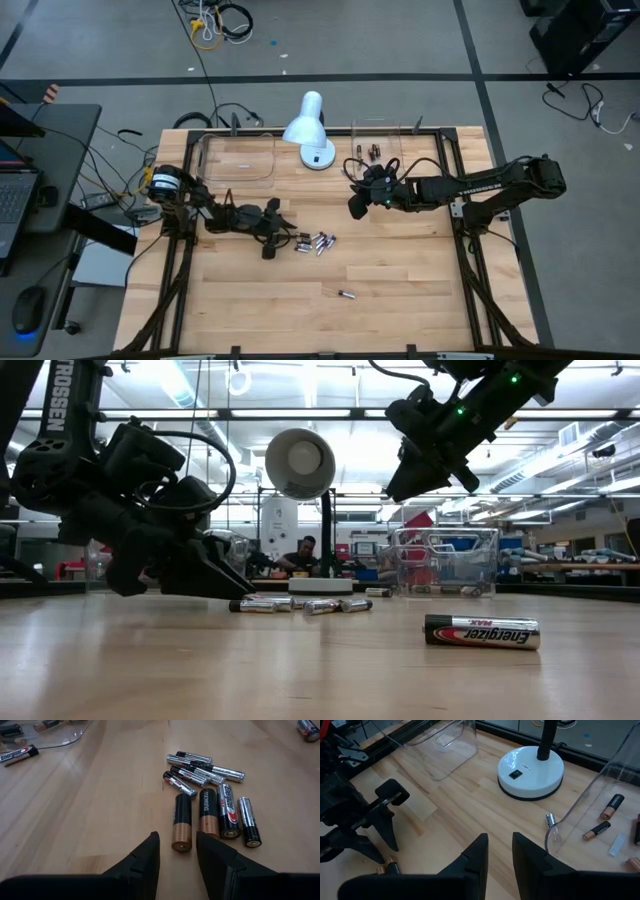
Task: Sort batteries
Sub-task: Put the black battery in the transparent bin
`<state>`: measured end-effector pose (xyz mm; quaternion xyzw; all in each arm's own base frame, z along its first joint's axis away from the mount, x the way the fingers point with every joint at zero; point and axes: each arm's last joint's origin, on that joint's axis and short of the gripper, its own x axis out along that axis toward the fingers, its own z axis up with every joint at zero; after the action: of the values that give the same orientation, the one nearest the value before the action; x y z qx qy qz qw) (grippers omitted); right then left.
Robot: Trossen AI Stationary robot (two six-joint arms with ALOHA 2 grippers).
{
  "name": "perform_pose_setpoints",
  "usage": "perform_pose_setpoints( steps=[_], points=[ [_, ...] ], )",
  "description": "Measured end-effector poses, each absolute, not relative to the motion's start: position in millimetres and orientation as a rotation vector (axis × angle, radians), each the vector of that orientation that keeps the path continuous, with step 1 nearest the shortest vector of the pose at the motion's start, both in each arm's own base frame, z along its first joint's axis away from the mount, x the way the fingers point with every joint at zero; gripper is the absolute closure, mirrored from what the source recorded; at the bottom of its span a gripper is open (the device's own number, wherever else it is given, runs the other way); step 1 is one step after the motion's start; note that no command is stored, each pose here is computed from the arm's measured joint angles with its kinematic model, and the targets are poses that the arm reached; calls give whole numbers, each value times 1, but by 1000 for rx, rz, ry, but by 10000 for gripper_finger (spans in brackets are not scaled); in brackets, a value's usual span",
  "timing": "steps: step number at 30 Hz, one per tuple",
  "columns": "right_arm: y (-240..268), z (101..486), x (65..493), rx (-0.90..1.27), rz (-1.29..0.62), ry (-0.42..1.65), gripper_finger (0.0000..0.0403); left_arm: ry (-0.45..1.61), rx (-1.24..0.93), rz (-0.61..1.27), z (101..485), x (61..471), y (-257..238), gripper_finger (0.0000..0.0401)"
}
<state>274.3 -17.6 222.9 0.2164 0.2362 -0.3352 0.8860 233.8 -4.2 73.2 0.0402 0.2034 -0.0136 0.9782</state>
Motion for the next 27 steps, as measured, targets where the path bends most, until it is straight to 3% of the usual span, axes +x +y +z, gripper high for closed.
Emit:
perform_pose_setpoints(
  steps=[27],
  points=[
    [-11, 223, 275, 443, -675, 496, 329, 384, 193, -42, 77, 242, 3, 275]
  ],
)
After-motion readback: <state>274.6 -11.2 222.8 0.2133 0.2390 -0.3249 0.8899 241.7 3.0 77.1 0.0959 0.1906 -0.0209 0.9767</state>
